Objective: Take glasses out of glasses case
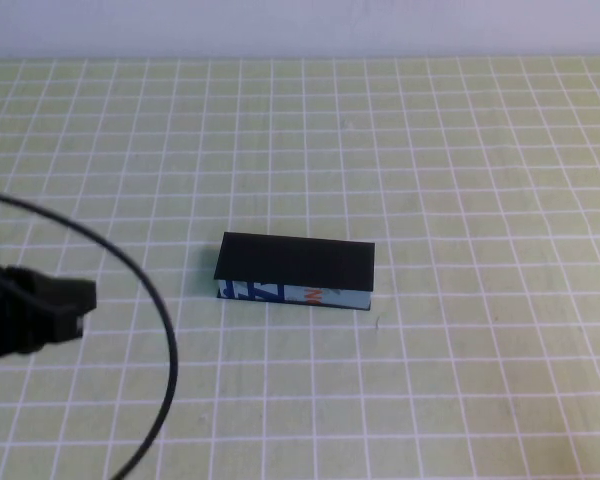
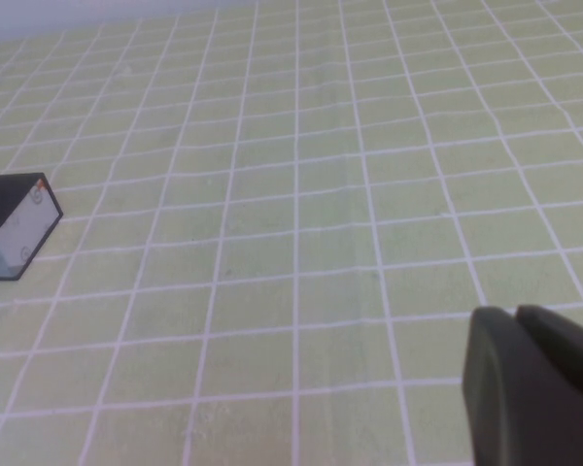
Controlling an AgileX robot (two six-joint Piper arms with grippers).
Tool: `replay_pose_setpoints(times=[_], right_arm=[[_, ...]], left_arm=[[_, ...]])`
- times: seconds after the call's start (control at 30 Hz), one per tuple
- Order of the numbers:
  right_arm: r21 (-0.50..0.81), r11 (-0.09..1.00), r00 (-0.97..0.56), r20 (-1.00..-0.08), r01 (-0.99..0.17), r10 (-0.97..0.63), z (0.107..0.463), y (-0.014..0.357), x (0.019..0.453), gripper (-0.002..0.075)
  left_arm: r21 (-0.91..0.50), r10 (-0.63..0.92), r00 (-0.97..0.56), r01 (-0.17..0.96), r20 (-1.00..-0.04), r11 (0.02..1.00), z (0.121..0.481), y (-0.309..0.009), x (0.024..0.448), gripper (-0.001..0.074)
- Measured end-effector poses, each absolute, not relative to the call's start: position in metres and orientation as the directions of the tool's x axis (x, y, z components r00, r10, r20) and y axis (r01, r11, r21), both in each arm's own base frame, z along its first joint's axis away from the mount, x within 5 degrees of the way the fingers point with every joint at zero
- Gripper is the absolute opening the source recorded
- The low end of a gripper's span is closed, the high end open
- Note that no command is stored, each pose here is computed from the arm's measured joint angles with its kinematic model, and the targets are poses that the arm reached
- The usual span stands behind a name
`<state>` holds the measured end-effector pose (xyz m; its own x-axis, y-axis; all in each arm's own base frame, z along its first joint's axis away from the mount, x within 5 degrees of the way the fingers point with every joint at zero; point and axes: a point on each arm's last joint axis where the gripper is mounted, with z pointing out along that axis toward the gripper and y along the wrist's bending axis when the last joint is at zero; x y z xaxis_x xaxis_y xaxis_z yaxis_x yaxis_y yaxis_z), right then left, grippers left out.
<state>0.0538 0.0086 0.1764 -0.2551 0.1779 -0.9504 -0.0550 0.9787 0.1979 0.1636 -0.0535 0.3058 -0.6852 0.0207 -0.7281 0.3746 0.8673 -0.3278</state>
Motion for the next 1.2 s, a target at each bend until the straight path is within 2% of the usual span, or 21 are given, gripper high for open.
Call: replay_pose_setpoints(times=[0.2,0.47,0.7,1.07,1.2], right_arm=[[0.198,0.979,-0.255,-0.95,-0.055,0.178,0.176,0.009,0.054,-0.0018],[0.198,0.979,-0.255,-0.95,-0.055,0.178,0.176,0.009,0.054,-0.0018],[0.198,0.979,-0.255,-0.95,-0.055,0.178,0.176,0.009,0.054,-0.0018],[0.204,0.977,-0.246,-0.951,-0.055,0.185,0.177,0.009,0.054,-0.0018],[0.339,0.939,-0.191,-0.927,-0.06,0.322,0.184,0.01,0.055,-0.0018]], left_arm=[[-0.313,0.118,-0.684,0.472,-0.72,0.824,0.325,-0.064,0.234,-0.0004],[-0.348,0.169,-0.698,0.534,-0.696,0.77,0.325,-0.077,0.318,-0.0004],[-0.403,0.205,-0.725,0.569,-0.658,0.716,0.306,-0.087,0.373,-0.0004],[-0.445,0.263,-0.734,0.614,-0.627,0.652,0.264,-0.119,0.425,-0.0004],[-0.467,0.287,-0.743,0.623,-0.605,0.628,0.244,-0.131,0.443,-0.0004]])
